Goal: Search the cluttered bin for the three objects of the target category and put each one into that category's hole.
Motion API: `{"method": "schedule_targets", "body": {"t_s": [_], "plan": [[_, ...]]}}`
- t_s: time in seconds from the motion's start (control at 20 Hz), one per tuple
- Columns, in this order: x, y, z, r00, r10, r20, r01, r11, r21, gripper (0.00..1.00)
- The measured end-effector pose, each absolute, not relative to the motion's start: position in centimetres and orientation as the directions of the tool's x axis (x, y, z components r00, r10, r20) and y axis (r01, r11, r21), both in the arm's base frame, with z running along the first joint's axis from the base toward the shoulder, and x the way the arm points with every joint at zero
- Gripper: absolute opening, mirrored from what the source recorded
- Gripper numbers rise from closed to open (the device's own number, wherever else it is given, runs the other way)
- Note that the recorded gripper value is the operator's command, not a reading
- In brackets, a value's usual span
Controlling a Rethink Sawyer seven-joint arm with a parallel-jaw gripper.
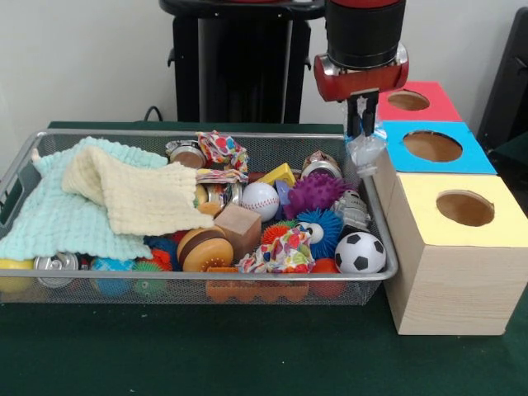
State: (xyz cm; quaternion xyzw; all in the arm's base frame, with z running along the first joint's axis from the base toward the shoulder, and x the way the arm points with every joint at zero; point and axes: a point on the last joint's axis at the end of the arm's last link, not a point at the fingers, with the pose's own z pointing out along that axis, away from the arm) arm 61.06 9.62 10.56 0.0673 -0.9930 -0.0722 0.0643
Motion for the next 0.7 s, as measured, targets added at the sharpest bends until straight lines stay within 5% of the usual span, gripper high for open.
{"method": "schedule_targets", "body": {"t_s": [0.7], "plan": [[60.0, 14.2, 12.8, -0.974, -0.158, 0.164, -0.141, 0.984, 0.112, 0.00]]}}
